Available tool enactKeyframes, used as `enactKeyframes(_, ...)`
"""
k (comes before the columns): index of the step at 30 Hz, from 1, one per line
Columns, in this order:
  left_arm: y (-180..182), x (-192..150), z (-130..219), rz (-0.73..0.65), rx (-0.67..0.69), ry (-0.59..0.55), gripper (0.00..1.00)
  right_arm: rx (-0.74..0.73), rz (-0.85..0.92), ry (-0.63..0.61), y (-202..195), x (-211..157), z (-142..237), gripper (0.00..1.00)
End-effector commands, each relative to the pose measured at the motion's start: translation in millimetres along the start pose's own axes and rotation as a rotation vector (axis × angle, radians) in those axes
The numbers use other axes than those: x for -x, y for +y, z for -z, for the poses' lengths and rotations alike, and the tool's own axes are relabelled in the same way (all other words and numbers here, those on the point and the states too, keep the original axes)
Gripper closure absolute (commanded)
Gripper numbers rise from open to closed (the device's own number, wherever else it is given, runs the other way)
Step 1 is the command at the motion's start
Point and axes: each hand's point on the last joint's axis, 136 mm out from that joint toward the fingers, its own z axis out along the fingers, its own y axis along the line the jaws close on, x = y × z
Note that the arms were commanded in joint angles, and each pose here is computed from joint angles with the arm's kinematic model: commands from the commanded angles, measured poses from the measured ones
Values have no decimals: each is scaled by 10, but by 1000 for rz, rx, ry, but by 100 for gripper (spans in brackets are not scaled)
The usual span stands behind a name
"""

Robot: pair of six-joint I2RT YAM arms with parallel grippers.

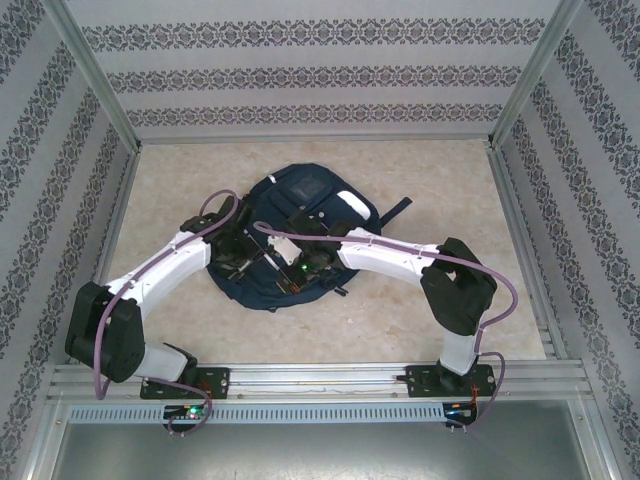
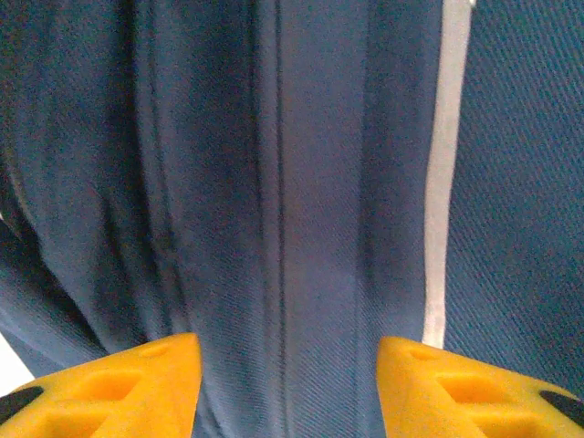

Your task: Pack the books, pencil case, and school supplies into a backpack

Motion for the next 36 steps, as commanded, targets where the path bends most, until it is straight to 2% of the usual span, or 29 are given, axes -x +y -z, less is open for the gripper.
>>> enactKeyframes(1, -3, -27, -12, 58, 9, -30, 47, 61, 11, -7, 148, 6, -29, 100)
enactKeyframes(6, -4, -59, -332, 142, -19, -19, 53, 83, 9, -24, 195, 34, -31, 100)
enactKeyframes(9, -102, -21, -425, 172, -61, -32, 60, 77, 17, -12, 188, 2, -61, 100)
enactKeyframes(10, -126, 8, -434, 176, -72, -44, 68, 69, 21, 1, 174, -33, -82, 100)
enactKeyframes(13, -123, 78, -425, 166, -73, -84, 100, 33, 28, 30, 109, -159, -106, 100)
enactKeyframes(17, -135, 150, -395, 136, -90, -96, 100, -70, 23, 66, -68, -389, -110, 100)
enactKeyframes(20, -69, 194, -351, 126, -65, -109, 100, -224, -8, 85, -336, -532, -39, 100)
enactKeyframes(23, 59, 225, -327, 99, -6, -124, 100, -390, -38, 62, -597, -601, 126, 100)
enactKeyframes(27, 308, 339, -342, 66, 76, -177, 100, -499, -78, 40, -805, -711, 253, 100)
enactKeyframes(33, 598, 488, -326, 53, 146, -220, 100, -503, -137, 24, -913, -823, 306, 100)
enactKeyframes(36, 577, 523, -279, 52, 122, -218, 100, -407, -123, 3, -810, -793, 301, 100)
